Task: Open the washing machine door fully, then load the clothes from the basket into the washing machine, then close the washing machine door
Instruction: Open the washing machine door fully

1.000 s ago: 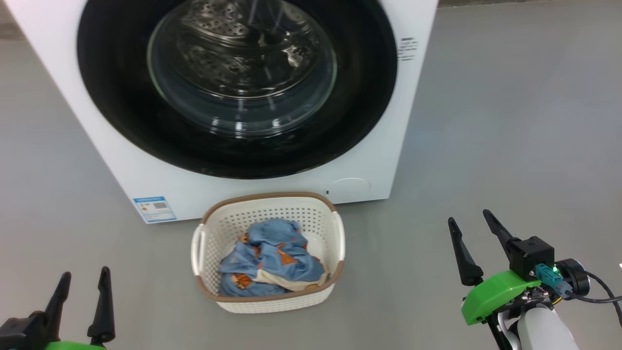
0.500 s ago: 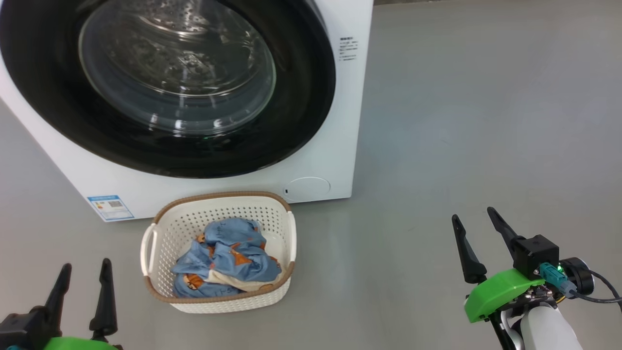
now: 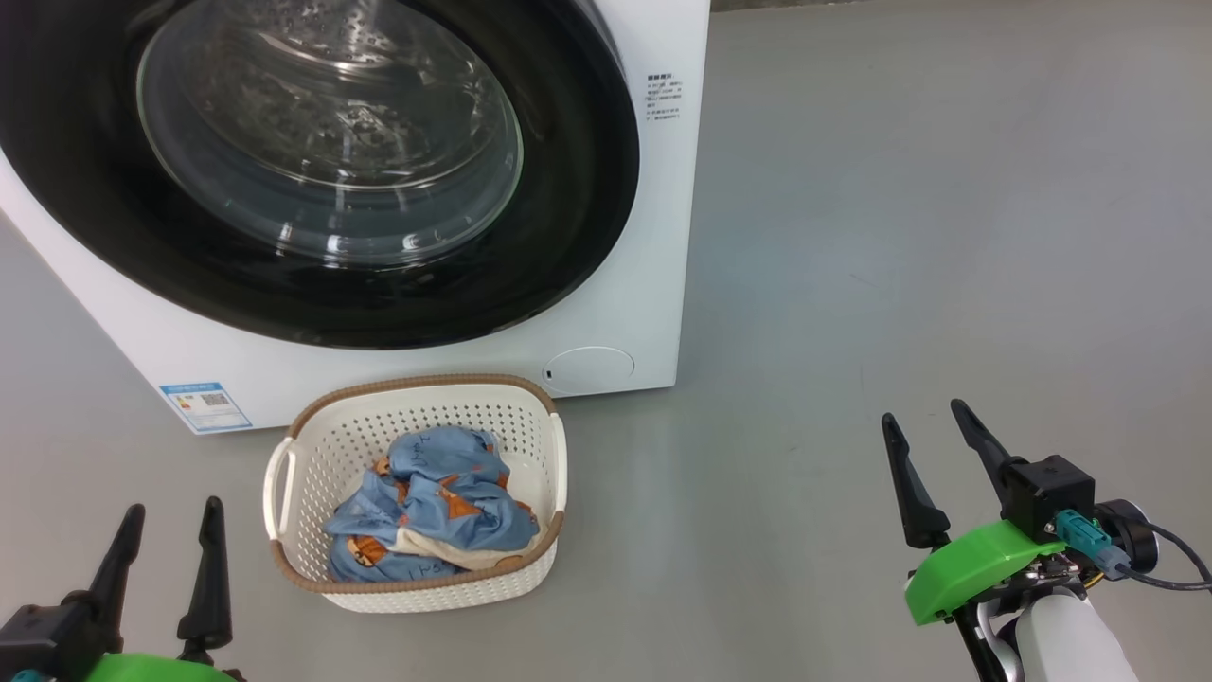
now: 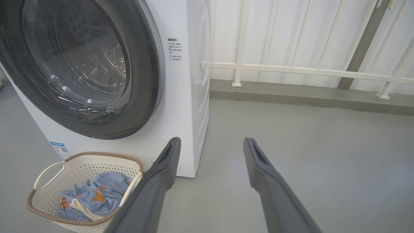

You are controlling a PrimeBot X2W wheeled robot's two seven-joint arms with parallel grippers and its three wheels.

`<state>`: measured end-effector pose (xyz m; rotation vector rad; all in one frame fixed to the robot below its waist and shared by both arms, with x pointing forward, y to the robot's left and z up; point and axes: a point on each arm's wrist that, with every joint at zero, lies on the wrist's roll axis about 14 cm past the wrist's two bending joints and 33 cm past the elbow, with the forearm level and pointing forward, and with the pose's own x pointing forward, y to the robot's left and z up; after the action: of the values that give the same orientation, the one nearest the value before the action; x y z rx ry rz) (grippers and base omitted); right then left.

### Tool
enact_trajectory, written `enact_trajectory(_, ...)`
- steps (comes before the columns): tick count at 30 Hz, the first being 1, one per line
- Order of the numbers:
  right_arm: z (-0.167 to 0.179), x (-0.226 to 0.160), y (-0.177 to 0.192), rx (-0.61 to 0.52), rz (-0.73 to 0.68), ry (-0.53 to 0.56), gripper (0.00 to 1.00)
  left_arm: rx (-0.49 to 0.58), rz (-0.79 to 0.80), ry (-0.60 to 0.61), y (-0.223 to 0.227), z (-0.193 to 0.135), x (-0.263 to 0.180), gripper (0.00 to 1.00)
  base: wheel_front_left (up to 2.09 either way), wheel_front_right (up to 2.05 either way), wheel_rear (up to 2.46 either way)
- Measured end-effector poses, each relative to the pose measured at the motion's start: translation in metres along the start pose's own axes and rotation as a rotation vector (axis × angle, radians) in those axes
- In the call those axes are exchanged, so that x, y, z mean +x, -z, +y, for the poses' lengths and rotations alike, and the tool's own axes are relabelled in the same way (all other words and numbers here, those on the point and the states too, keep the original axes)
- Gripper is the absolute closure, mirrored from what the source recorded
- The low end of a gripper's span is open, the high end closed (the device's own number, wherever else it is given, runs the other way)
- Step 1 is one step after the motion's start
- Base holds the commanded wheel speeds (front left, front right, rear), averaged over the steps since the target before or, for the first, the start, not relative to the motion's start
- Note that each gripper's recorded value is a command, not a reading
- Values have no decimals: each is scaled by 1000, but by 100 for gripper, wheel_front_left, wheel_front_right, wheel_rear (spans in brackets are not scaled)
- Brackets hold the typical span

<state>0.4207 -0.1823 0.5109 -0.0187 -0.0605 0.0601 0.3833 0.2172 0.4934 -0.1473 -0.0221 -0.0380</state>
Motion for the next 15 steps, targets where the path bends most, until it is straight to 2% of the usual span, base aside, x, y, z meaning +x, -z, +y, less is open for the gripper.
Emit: enact_trajectory(15, 5, 3, -6, 12, -19, -13, 0, -2, -8, -7, -2, 1, -3, 0, 0, 0, 0)
